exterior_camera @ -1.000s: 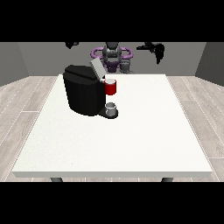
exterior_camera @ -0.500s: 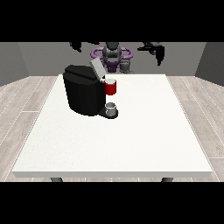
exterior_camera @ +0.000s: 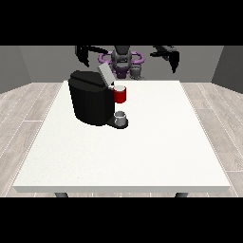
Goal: Insert the coffee pod into the coffee machine and close the lid
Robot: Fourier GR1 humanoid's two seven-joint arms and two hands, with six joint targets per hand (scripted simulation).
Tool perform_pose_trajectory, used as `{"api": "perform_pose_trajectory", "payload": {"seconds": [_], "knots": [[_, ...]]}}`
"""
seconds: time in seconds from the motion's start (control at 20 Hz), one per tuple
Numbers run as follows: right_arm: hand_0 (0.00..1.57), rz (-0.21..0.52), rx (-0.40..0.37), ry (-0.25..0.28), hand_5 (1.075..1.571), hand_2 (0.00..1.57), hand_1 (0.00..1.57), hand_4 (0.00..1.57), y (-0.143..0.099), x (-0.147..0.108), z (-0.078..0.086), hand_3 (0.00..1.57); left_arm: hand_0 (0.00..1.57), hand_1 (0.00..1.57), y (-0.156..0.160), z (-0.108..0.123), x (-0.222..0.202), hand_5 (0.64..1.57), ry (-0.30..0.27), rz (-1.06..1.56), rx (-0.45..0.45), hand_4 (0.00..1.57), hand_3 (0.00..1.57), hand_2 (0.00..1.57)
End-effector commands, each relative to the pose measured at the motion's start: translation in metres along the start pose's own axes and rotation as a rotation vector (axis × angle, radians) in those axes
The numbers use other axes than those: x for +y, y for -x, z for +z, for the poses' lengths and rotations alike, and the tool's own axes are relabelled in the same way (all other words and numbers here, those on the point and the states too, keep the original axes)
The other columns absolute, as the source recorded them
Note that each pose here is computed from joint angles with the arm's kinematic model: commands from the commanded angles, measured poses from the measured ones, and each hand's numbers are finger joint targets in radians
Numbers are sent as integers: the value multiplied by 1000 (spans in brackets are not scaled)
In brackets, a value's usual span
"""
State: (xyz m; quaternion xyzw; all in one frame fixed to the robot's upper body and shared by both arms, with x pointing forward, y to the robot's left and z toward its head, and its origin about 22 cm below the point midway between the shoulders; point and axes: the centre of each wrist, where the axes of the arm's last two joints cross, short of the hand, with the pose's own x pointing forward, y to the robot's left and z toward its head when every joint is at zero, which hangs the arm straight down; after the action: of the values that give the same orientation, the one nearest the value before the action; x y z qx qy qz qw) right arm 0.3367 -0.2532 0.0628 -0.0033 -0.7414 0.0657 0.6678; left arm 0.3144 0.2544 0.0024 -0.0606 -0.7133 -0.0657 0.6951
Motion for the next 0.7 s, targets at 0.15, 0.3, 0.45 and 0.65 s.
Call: {"api": "perform_pose_trajectory", "payload": {"seconds": [0.15, 0.3, 0.45, 0.65], "knots": [[0, 7, -23, -33, 1571, 0, 0, 0, -7, -9, -24, 0, 0, 0, -15, 10, 5, 1571, -14, -38, -50, 0, 0, 0], [0, 2, 0, -14, 1571, 0, 0, 0, -1, 2, -32, 0, 0, 0, -20, 10, -14, 1571, -15, -13, -52, 0, 0, 0], [0, 24, -14, -52, 1571, 0, 0, 0, 9, 12, -26, 0, 0, 0, 0, 27, 2, 1571, -59, -27, -80, 0, 0, 0], [0, 44, -32, -105, 1571, 0, 0, 0, -19, 30, -45, 0, 0, 0, -23, 7, 17, 1571, -66, -17, -74, 124, 0, 0]]}}
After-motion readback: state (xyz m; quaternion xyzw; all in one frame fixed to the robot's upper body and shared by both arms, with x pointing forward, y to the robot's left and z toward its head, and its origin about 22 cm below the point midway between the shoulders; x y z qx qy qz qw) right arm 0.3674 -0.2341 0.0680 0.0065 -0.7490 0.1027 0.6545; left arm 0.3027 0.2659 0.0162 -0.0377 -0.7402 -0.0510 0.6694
